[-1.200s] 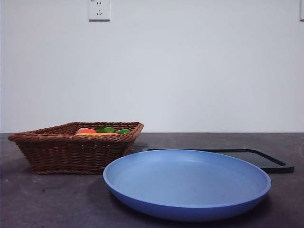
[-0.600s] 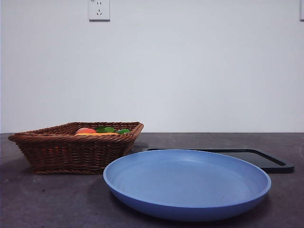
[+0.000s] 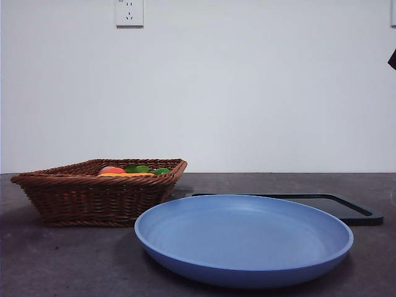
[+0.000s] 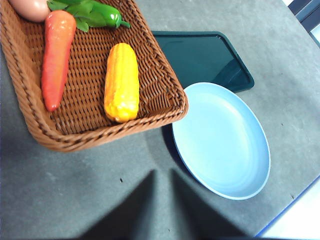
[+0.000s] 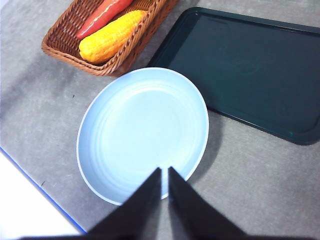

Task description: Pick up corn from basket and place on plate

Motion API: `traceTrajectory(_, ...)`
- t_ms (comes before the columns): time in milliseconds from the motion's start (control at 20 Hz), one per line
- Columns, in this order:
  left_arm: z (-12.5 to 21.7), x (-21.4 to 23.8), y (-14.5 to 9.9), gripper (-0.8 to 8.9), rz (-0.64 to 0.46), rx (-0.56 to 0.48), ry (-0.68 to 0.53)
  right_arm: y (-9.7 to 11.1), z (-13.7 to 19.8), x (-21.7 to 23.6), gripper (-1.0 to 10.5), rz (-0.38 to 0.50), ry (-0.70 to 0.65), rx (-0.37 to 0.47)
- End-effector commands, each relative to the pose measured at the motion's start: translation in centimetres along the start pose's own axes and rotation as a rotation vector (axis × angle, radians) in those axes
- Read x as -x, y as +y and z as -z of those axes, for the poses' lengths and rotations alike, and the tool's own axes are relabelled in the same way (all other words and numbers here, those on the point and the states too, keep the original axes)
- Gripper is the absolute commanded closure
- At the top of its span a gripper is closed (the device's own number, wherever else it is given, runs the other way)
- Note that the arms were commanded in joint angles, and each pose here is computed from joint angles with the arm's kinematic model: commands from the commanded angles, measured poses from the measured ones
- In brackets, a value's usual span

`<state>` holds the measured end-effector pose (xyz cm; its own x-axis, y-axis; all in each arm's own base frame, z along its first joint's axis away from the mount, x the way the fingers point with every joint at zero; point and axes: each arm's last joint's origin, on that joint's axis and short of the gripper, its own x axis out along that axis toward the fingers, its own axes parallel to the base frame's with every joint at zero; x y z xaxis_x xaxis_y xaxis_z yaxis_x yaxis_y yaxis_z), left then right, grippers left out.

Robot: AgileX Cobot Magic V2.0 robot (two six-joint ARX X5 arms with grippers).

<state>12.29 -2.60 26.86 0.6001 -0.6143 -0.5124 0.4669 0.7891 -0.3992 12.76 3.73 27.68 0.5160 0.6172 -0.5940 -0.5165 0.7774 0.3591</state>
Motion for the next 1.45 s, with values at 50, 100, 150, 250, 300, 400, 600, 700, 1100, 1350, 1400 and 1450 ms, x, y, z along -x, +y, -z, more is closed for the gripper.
traceTrajectory(50, -0.8, 0.3, -0.3, 4.77, 0.008, -0.045, -0.035, 0.2, -0.5, 0.2, 7.1, -0.003, -0.013, 0.014)
traceTrajectory(100, -0.8, 0.3, -0.3, 4.19, 0.008, -0.044, -0.036, 0.2, -0.5, 0.2, 6.6, 0.003, -0.013, 0.01)
traceTrajectory(150, -0.8, 0.3, -0.3, 4.06, 0.008, -0.041, -0.035, 0.1, -0.5, 0.1, 6.5, 0.01, -0.009, 0.004)
traceTrajectory(250, -0.8, 0.3, -0.3, 4.07, 0.008, -0.034, -0.035, -0.1, -0.6, -0.2, 6.5, 0.023, 0.005, -0.016)
traceTrajectory(300, -0.8, 0.3, -0.3, 4.07, 0.008, -0.034, -0.035, -0.2, -0.6, -0.4, 6.5, 0.021, 0.017, -0.026)
traceTrajectory(400, -0.8, 0.3, -0.3, 4.08, 0.008, -0.034, -0.036, -0.7, -0.7, -1.1, 6.5, 0.02, 0.052, -0.047)
traceTrajectory(600, -0.8, 0.3, -0.3, 4.09, 0.008, -0.031, -0.036, -1.6, -1.0, -3.6, 6.5, 0.001, 0.155, -0.087)
traceTrajectory(700, -0.8, 0.3, -0.3, 4.09, 0.008, -0.031, -0.036, -2.1, -1.2, -5.1, 6.5, -0.008, 0.197, -0.099)
traceTrajectory(1100, -0.8, 0.3, -0.3, 4.09, 0.008, -0.031, -0.036, -4.6, -1.2, -11.9, 6.5, -0.029, 0.328, -0.147)
traceTrajectory(1350, -0.8, 0.3, -0.3, 4.09, 0.008, -0.031, -0.036, -5.4, -0.5, -14.7, 6.7, -0.038, 0.378, -0.162)
traceTrajectory(1400, -0.8, 0.3, -0.3, 4.09, 0.008, -0.032, -0.036, -5.6, -0.4, -15.1, 6.8, -0.038, 0.385, -0.165)
traceTrajectory(1450, -0.8, 0.3, -0.3, 4.09, 0.008, -0.031, -0.036, -5.7, -0.3, -15.5, 7.0, -0.04, 0.392, -0.168)
